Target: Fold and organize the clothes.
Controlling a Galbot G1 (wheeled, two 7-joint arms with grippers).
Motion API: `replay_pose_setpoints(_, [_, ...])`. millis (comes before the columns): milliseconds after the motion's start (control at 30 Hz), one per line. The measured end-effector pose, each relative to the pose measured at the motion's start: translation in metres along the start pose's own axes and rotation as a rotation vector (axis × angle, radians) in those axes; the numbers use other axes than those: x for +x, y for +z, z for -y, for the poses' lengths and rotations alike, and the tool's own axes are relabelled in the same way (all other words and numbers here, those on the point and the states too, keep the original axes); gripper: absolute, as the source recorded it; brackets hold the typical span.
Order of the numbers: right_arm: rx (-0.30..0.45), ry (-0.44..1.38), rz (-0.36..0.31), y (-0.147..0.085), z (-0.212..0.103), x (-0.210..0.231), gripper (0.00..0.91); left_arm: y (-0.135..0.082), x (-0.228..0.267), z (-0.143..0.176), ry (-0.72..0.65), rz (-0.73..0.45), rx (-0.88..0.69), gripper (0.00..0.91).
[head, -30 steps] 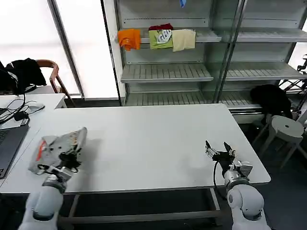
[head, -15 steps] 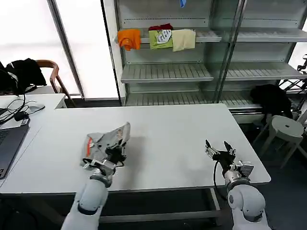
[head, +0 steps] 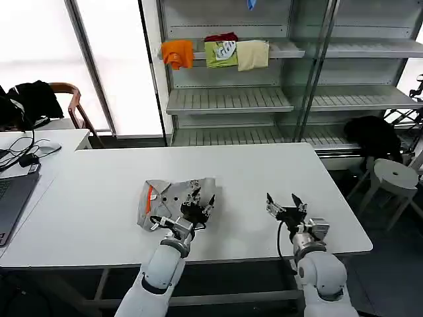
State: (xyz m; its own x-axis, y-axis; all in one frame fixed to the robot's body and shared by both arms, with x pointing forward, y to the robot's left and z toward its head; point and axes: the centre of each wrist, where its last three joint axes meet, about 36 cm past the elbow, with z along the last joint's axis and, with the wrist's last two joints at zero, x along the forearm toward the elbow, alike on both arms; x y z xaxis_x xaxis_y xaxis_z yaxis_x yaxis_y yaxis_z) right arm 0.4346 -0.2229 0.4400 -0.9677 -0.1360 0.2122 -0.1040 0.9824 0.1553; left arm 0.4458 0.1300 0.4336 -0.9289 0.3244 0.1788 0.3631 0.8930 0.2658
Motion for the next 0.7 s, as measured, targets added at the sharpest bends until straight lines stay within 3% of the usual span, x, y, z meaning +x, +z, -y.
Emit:
replay_pose_setpoints(267, [-0.073, -0.150, -0.068, 0.006, -0.050, -0.025, 0.907, -0.030, 0.027, -0.025, -0.004, 0.091, 0.046, 0.907])
replay_pose_setpoints(500, [-0.176, -0.261, -0.125, 0.009, -0.087, -0.050, 0.897, -0.028, 0.049, -0.065, -0.072, 0.099, 0.085, 0.907])
replay_pose_setpoints(533, [-0.190, -0.274, -0.134, 0.010, -0.091, -0.053, 0.826, -0.026, 0.052, -0.070, -0.080, 0.096, 0.094, 0.907])
replay_pose_setpoints(567, [-0.201, -0.284, -0.144, 0.011, -0.094, -0.056, 0.645, -0.023, 0.056, -0.076, -0.092, 0.092, 0.102, 0.907])
replay_pose_setpoints(600, [-0.211, -0.293, -0.155, 0.013, -0.097, -0.059, 0.252, -0.021, 0.059, -0.082, -0.104, 0.088, 0.111, 0.907])
replay_pose_setpoints(700, [-0.232, -0.304, -0.190, 0.021, -0.101, -0.065, 0.000, -0.011, 0.070, -0.096, -0.134, 0.076, 0.138, 0.907])
